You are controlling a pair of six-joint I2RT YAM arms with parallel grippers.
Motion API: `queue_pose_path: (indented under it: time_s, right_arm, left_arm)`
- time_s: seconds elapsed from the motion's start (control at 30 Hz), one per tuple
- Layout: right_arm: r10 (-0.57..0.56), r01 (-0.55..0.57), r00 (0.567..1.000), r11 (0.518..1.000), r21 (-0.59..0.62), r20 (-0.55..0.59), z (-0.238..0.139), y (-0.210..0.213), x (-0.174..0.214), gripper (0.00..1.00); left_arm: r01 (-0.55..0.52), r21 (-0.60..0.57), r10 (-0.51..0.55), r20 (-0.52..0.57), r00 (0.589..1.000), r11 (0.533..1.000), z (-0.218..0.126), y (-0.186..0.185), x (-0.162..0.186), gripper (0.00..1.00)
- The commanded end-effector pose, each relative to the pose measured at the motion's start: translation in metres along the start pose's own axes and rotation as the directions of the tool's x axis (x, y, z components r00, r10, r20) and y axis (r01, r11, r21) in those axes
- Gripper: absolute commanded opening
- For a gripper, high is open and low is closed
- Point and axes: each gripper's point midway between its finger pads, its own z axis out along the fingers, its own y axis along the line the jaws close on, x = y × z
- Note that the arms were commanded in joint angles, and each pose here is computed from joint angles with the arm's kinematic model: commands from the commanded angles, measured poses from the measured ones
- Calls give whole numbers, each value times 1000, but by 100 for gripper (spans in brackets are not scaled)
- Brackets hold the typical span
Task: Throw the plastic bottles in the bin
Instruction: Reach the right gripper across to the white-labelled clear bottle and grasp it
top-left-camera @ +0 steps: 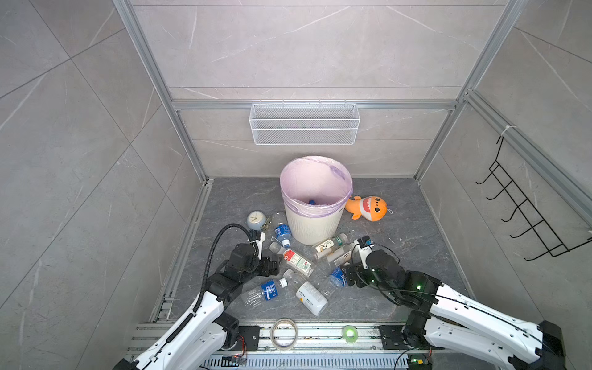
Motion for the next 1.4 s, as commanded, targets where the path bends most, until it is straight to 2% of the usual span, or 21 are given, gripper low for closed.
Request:
queue_pose_path:
  time_s: [0.0,0.13,0.23,0.67,1.37]
  right_arm:
    - [-95,95,995,995,40,-5,0,22,-4,92]
    - [-205,206,978,978,17,-39,8,65,0,92]
    - [-246,247,967,969,9,-62,15,86,4,92]
    - [-304,300,940,953,-54,-156,41,136,28,93]
    - [-338,354,889,935,-6,-310,85,146,64,95]
  left_arm:
    - [-7,-9,7,54,999,1000,1,2,-9,97]
    - [-11,-21,12,62,998,1000,3,6,-5,97]
    - [-15,-36,18,79,997,999,2,8,-8,96]
    - [16,-87,-9,84,996,996,6,21,-9,96]
    - [26,-80,-18,104,994,996,2,22,-9,96]
